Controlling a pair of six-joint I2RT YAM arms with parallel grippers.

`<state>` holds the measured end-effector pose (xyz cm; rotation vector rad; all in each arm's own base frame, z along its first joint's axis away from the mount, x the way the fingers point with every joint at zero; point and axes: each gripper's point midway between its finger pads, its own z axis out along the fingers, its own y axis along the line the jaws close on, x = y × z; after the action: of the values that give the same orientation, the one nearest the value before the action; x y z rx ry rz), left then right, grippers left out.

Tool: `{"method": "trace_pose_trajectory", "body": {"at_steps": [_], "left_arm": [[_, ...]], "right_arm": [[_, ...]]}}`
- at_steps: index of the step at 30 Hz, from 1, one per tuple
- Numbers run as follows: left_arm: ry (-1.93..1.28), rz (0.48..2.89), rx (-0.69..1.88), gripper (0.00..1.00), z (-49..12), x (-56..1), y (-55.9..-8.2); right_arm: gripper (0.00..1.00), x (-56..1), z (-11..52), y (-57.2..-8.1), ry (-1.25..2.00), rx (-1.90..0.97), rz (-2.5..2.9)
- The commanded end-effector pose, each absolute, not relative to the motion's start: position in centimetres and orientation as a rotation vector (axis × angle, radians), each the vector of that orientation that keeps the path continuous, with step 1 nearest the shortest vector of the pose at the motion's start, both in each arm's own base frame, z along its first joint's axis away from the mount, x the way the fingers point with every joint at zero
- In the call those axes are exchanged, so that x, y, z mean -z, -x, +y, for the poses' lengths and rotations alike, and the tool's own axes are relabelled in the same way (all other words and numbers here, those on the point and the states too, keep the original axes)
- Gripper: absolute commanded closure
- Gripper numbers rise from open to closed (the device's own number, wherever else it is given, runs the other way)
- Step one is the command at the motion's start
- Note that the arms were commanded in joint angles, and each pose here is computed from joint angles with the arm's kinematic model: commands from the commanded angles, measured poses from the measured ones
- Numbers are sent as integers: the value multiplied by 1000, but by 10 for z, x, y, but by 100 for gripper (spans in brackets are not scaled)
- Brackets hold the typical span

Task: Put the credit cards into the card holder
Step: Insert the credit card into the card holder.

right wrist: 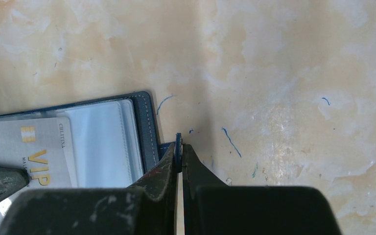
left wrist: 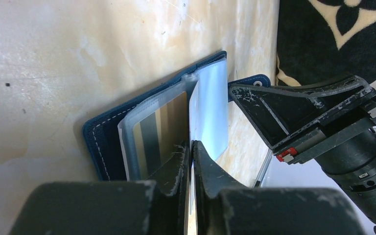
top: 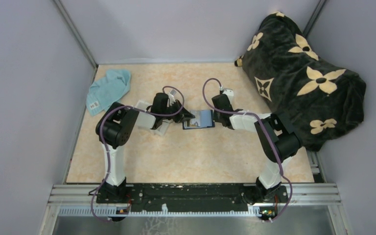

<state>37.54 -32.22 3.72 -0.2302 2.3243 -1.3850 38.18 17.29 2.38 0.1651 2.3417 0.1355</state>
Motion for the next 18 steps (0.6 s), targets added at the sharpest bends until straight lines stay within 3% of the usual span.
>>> {"method": "trace_pose_trajectory", "body": {"at_steps": [1,18], "left_arm": [[268,2324,1358,90,-318,-25,-379],[186,2357,1353,89,-338,-22,-368]], "right_arm": [[100,5,157,-353,-147,-74,2467],[100,5,159,-352,-144,-84,2472]]}}
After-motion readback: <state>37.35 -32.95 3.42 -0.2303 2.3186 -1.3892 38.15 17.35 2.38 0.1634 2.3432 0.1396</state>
